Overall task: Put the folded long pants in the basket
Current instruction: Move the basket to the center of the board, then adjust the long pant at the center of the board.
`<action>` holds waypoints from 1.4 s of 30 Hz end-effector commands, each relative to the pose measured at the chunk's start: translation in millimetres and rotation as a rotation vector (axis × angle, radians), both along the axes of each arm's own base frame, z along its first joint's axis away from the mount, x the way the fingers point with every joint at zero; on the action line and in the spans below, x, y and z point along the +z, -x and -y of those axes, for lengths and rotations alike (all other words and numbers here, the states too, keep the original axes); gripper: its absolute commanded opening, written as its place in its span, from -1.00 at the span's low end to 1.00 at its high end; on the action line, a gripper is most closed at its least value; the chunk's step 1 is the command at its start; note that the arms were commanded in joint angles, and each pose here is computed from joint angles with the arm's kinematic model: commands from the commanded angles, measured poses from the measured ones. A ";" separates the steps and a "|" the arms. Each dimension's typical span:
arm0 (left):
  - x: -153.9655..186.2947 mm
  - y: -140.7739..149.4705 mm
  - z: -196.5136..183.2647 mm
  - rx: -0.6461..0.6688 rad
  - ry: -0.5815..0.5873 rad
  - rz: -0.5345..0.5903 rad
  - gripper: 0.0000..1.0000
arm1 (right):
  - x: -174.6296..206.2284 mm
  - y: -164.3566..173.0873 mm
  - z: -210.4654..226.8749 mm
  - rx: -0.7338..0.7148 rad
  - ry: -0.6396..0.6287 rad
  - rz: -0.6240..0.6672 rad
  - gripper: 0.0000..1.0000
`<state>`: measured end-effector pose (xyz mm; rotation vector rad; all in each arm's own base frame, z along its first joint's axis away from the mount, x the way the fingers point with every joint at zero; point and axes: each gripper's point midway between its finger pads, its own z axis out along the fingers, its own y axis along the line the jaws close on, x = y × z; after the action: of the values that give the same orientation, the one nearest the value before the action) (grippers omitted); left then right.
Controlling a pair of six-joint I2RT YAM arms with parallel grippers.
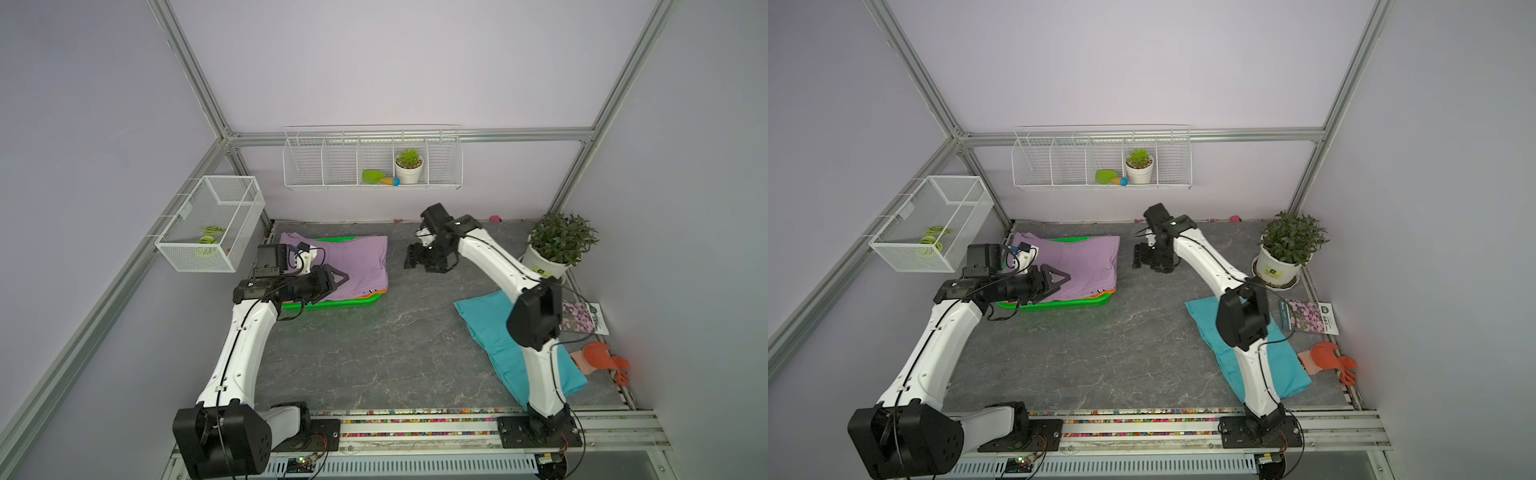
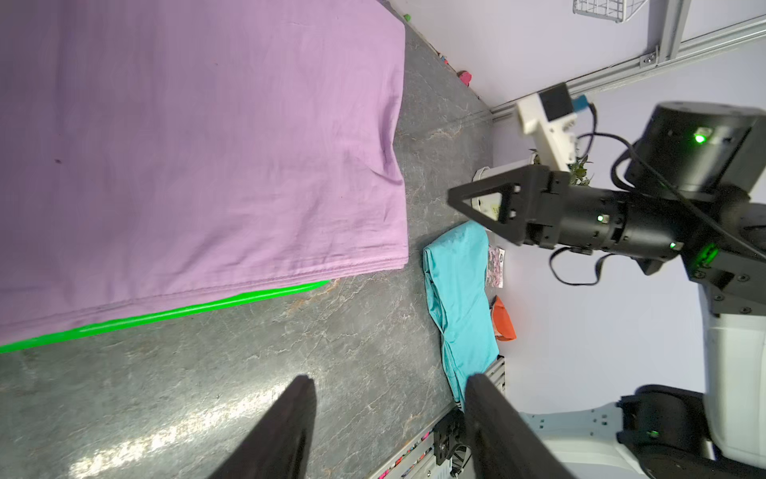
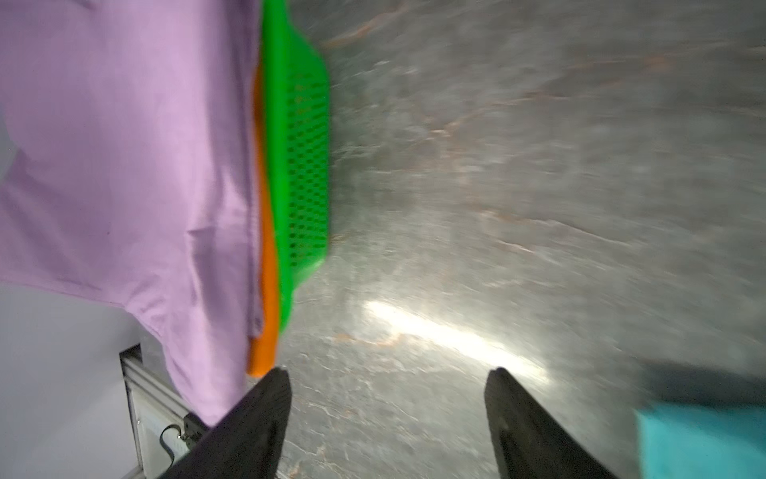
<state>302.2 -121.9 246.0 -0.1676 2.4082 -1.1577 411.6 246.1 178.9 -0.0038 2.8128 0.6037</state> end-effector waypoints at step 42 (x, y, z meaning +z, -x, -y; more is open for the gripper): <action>-24.4 50.6 62.9 -0.220 -0.068 -0.043 0.16 | -72.2 123.8 7.0 0.215 0.090 -0.107 0.34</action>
<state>252.7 -177.3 225.3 0.0799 2.5302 -1.2113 277.0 266.4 75.3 -0.3911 3.0393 0.4938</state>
